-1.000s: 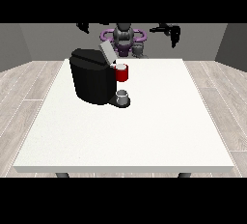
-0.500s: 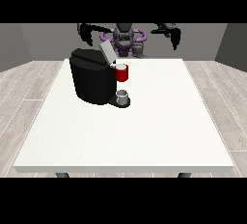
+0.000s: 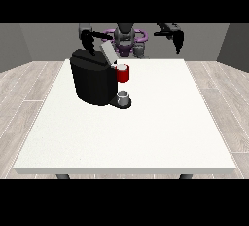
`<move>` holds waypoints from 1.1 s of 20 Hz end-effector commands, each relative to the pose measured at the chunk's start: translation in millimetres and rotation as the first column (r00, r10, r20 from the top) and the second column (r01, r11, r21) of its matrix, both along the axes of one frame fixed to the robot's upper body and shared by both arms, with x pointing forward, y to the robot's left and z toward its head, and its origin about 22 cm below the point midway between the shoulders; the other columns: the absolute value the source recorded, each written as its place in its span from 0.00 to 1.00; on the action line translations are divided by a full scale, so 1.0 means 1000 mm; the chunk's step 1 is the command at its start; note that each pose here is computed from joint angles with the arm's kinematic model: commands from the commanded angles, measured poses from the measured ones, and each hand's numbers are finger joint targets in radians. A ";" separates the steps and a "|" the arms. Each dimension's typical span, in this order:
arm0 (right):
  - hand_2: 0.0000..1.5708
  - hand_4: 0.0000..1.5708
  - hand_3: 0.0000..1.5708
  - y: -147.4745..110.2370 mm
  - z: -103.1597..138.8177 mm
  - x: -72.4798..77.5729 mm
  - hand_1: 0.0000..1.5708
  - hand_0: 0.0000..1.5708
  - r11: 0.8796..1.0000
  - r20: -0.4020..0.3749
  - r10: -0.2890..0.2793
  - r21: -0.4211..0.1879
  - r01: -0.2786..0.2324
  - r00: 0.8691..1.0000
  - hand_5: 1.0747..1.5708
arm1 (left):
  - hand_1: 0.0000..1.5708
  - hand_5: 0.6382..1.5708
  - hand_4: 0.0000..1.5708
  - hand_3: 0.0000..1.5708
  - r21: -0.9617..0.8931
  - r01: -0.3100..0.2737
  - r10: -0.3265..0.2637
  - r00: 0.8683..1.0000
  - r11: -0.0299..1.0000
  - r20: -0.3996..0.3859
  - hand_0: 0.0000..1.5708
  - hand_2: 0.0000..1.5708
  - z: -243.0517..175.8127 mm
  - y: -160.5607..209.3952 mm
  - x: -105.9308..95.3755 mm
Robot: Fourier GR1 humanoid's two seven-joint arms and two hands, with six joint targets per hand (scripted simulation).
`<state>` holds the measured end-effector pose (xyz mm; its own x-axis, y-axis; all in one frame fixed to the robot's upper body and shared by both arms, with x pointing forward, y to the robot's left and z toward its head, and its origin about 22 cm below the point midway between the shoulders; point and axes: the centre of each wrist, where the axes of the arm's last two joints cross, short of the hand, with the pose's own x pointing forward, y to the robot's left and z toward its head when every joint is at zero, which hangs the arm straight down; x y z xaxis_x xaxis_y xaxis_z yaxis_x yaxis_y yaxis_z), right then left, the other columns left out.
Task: Insert the coffee pod into the coffee machine and close the lid
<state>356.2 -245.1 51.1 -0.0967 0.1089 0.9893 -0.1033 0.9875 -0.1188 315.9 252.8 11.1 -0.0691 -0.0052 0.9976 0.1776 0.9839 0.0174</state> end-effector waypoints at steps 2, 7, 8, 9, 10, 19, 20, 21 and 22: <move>0.00 0.00 0.00 0.025 0.007 0.010 0.00 0.00 0.997 0.006 0.062 -0.046 -0.062 0.998 1.00 | 0.00 1.00 0.00 0.00 0.012 -0.027 0.027 1.000 1.000 -0.002 0.00 0.00 0.003 0.013 -0.006; 0.00 0.00 0.00 0.016 0.009 0.020 0.00 0.00 0.999 0.005 0.037 -0.035 -0.037 0.999 1.00 | 0.00 1.00 0.00 0.00 0.003 -0.015 0.015 0.999 1.000 0.039 0.00 0.00 -0.004 0.007 -0.027; 0.00 0.00 0.00 -0.003 0.017 0.030 0.00 0.00 0.999 0.057 0.006 -0.050 -0.003 0.998 1.00 | 0.00 1.00 0.00 0.00 -0.004 -0.018 0.019 0.996 1.000 0.089 0.00 0.00 0.026 0.001 -0.007; 0.00 0.00 0.00 0.012 0.005 0.027 0.00 0.00 0.999 0.024 -0.001 -0.036 0.002 1.000 1.00 | 0.00 1.00 0.00 0.00 0.011 0.008 -0.009 0.997 1.000 0.072 0.00 0.00 0.015 -0.014 -0.016; 0.00 0.03 0.00 0.000 0.012 0.027 0.00 0.00 0.998 0.032 0.041 -0.041 -0.040 0.999 1.00 | 0.00 1.00 0.00 0.00 -0.014 -0.044 0.044 0.999 0.999 0.023 0.00 0.00 0.023 0.000 -0.012; 0.00 0.00 0.00 0.049 0.023 0.033 0.00 0.00 0.991 0.066 0.123 -0.062 -0.119 0.990 1.00 | 0.00 1.00 0.00 0.00 0.027 -0.076 0.075 0.995 0.997 0.065 0.00 0.00 -0.003 0.017 -0.020; 0.00 0.00 0.00 0.055 0.023 0.032 0.00 0.00 0.990 0.035 0.119 -0.076 -0.117 0.992 1.00 | 0.00 1.00 0.00 0.00 0.044 -0.101 0.099 0.994 0.994 0.046 0.00 0.00 -0.001 0.020 -0.021; 0.00 0.00 0.00 0.016 0.026 0.038 0.00 0.00 0.995 0.049 0.088 -0.059 -0.085 0.995 1.00 | 0.00 1.00 0.00 0.00 0.015 -0.061 0.060 0.998 0.998 0.034 0.00 0.00 0.006 0.029 -0.026; 0.00 0.00 0.00 0.028 0.027 0.041 0.00 0.00 0.994 0.059 0.085 -0.067 -0.081 0.995 1.00 | 0.00 1.00 0.00 0.00 0.004 -0.042 0.042 0.998 0.999 0.052 0.00 0.00 0.019 0.020 -0.013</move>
<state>391.3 -214.7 76.3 -0.1746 0.1552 0.9723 -0.1706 0.9678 -0.1851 296.8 270.9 19.2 -0.1151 -0.0310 0.9929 0.1204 0.9917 0.0449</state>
